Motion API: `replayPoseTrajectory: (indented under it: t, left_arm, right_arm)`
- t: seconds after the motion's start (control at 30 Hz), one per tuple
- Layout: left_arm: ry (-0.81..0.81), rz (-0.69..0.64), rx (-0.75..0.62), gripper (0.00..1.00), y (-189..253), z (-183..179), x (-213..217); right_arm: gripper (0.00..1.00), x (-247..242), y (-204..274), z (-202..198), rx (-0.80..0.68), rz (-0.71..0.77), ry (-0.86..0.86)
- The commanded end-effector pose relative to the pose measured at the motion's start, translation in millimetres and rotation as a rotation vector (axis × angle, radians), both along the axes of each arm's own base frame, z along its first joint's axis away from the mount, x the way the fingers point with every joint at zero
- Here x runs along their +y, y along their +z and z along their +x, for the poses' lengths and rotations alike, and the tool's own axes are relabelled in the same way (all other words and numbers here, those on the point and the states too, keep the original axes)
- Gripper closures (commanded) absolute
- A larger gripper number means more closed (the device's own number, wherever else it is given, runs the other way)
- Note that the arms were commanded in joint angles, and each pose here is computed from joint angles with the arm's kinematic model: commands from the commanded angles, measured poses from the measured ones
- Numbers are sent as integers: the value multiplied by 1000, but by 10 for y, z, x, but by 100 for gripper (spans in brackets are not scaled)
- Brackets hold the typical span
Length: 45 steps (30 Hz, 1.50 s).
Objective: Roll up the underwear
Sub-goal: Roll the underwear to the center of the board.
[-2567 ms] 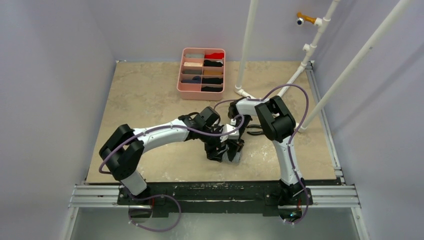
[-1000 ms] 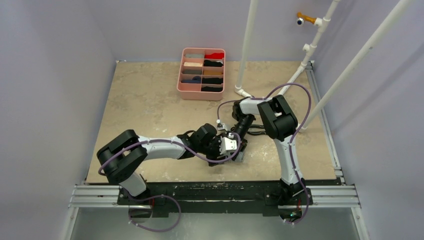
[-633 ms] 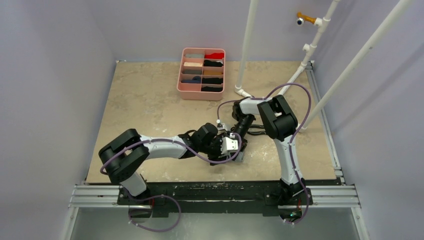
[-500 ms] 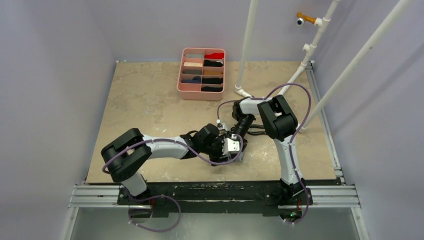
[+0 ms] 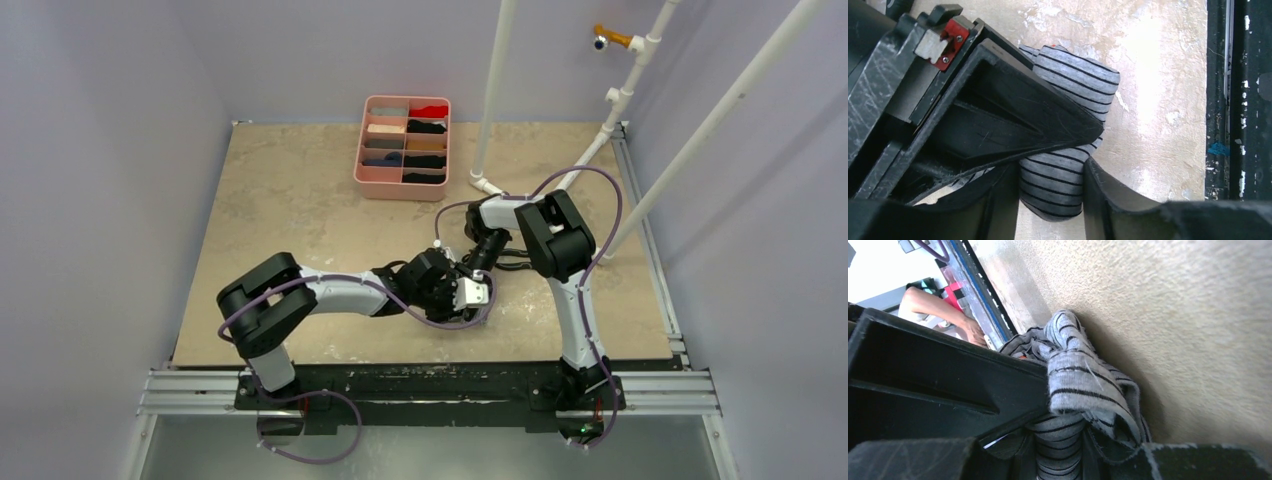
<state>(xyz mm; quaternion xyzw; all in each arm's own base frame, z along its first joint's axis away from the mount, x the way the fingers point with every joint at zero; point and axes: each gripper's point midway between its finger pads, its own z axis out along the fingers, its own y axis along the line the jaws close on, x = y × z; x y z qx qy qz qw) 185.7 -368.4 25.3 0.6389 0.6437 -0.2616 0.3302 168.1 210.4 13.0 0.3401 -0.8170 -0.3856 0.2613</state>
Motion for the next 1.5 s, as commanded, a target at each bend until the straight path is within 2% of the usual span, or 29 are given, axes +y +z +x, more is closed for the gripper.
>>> replayPoseTrajectory:
  t: [0.0, 0.17, 0.3, 0.47, 0.67, 1.47]
  left_arm:
    - [-2, 26, 66, 69, -40, -84, -95]
    - [-4, 114, 127, 100, -132, -172, 22]
    - [-14, 175, 171, 100, -204, -240, 100]
    - [-23, 222, 207, 100, -288, -296, 159]
    - [-33, 268, 238, 100, -358, -345, 219]
    - [-42, 351, 280, 100, -470, -435, 379]
  right_arm:
    - [98, -187, -831, 394, -328, -45, 180]
    - [96, -195, -814, 375, -326, -47, 171]
    - [91, -209, -775, 391, -336, -48, 157]
    - [67, -206, -678, 443, -345, -28, 126]
    - [57, -186, -554, 475, -331, 23, 100]
    - [56, -431, -284, 892, -373, 63, 12]
